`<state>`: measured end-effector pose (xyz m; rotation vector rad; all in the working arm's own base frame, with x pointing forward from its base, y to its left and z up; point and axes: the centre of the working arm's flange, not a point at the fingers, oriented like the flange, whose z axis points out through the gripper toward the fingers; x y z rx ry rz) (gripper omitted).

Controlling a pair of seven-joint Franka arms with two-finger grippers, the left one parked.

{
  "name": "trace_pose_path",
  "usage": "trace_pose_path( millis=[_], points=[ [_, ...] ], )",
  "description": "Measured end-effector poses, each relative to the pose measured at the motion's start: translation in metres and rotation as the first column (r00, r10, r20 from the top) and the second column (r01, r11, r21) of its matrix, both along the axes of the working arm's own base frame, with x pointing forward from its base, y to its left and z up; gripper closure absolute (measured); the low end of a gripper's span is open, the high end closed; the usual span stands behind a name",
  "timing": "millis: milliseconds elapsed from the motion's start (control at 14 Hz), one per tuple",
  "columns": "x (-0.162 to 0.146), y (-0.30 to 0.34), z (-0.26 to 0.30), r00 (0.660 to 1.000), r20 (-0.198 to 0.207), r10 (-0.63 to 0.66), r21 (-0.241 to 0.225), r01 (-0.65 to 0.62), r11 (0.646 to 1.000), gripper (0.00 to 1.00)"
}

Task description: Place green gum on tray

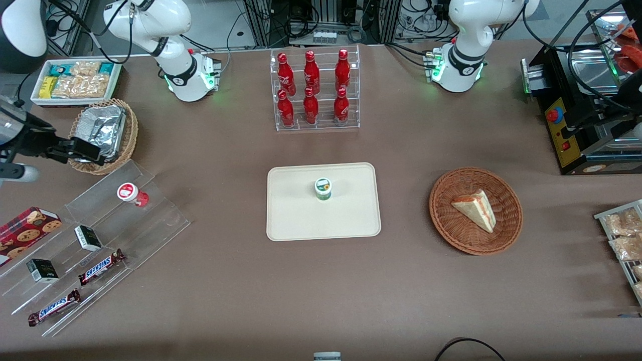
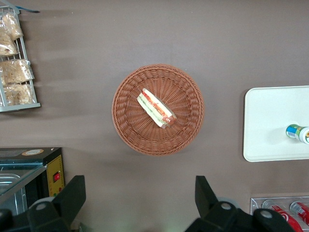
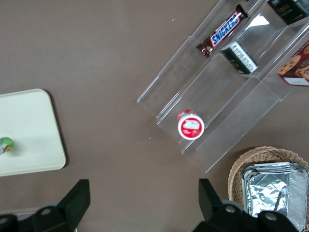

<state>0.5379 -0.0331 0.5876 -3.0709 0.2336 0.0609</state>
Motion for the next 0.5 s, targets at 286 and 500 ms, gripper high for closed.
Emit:
trace_pose_path(
  millis=[286, 500],
  points=[
    [0.0042, -0.0011, 0.0014, 1.000, 0.029, 0.007, -0.035, -0.006, 0.999, 0.00],
    [0.0056, 0.0002, 0.0029, 0.999, 0.040, 0.009, -0.036, -0.008, 0.999, 0.00]
  ],
)
